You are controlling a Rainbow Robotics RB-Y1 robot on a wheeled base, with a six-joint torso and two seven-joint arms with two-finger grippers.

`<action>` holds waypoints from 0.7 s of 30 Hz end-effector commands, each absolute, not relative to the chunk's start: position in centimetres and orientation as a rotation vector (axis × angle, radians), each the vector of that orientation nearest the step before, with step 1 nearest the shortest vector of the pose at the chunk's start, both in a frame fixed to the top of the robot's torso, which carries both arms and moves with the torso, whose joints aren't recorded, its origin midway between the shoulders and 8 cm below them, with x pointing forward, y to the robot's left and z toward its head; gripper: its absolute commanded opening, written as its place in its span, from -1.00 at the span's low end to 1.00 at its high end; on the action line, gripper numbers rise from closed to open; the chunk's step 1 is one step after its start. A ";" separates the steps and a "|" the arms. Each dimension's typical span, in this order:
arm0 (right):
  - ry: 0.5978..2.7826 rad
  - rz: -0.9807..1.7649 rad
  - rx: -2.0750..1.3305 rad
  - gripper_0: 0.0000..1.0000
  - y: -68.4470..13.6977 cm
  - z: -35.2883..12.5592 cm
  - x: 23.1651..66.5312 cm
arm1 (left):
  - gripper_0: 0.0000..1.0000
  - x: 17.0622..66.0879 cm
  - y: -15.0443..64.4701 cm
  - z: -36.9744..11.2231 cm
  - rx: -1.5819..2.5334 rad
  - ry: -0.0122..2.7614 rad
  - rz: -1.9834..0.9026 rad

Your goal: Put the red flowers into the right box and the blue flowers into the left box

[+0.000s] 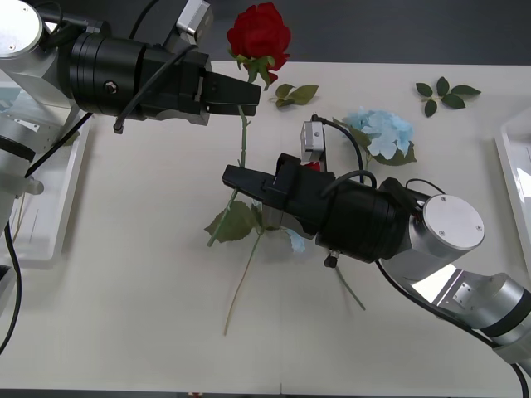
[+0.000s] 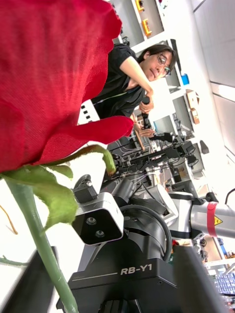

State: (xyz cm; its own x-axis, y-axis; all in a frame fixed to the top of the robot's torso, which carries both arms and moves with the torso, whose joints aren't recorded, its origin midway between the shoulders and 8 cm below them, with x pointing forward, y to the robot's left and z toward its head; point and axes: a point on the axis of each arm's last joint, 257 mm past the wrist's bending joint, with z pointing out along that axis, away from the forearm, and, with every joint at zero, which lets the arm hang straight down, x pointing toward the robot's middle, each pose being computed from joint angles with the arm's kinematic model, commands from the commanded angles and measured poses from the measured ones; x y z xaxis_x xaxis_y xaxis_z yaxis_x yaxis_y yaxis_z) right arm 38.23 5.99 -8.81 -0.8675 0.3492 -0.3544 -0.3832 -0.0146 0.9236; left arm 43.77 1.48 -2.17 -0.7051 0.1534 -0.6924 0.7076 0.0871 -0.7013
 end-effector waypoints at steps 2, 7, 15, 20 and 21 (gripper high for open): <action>1.716 1.989 -0.060 -1.00 6.5 -5.6 37.8 | 1.00 43.4 1.0 -1.6 0.878 1.874 -1.657; 1.745 1.963 -0.075 -1.00 5.6 -6.0 38.0 | 1.00 43.4 1.0 -1.6 0.878 1.874 -1.657; 1.895 1.897 -0.020 -1.00 1.0 -7.4 39.6 | 1.00 43.3 0.7 -2.9 0.847 1.890 -1.686; 2.098 1.667 -0.005 -1.00 -5.3 -9.6 41.6 | 1.00 43.9 1.4 -2.8 0.817 1.889 -1.673; 2.141 1.606 -0.001 -1.00 -6.8 -10.0 41.9 | 1.00 44.0 1.6 -2.8 0.817 1.894 -1.666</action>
State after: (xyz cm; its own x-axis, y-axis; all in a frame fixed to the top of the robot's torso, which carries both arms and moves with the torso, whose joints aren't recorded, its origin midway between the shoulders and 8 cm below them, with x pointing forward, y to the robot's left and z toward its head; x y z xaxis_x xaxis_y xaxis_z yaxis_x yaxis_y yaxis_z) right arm 41.19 -4.06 -11.30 -0.8979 0.2722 -0.3460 -0.2844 0.2411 0.9279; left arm 43.87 1.33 -3.40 -0.7337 0.1235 -0.6682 0.6787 0.0847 -0.7296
